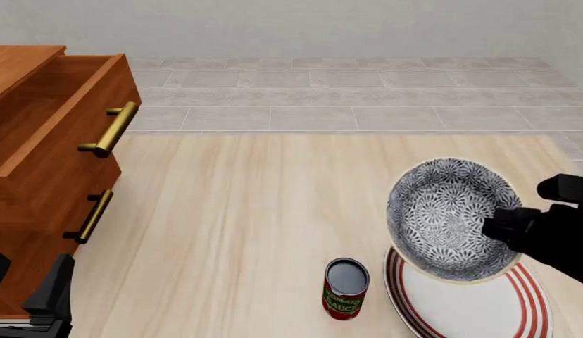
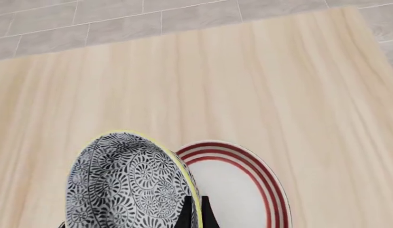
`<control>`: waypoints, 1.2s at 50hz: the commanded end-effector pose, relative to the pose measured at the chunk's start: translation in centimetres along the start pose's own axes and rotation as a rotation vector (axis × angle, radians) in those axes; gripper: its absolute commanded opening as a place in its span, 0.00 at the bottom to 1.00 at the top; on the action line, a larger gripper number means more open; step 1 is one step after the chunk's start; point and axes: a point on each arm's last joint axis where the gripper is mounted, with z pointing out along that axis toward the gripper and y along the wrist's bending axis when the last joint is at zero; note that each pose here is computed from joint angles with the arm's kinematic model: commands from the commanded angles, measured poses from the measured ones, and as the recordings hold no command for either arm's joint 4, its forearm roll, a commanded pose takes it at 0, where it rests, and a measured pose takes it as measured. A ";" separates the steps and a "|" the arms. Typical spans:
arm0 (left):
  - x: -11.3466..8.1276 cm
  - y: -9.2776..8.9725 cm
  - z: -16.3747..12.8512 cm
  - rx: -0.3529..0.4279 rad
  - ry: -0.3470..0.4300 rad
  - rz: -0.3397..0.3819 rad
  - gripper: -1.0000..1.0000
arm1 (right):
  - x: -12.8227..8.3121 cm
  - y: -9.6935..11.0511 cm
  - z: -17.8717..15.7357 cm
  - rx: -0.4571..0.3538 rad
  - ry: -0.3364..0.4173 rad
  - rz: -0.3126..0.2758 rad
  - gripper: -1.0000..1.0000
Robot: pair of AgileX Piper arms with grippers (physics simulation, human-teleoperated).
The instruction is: Put the bowl on the plate.
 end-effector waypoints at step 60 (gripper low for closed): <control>0.0 0.0 0.0 0.000 0.000 0.000 1.00 | 8.4 -2.8 1.6 0.110 0.102 0.147 0.00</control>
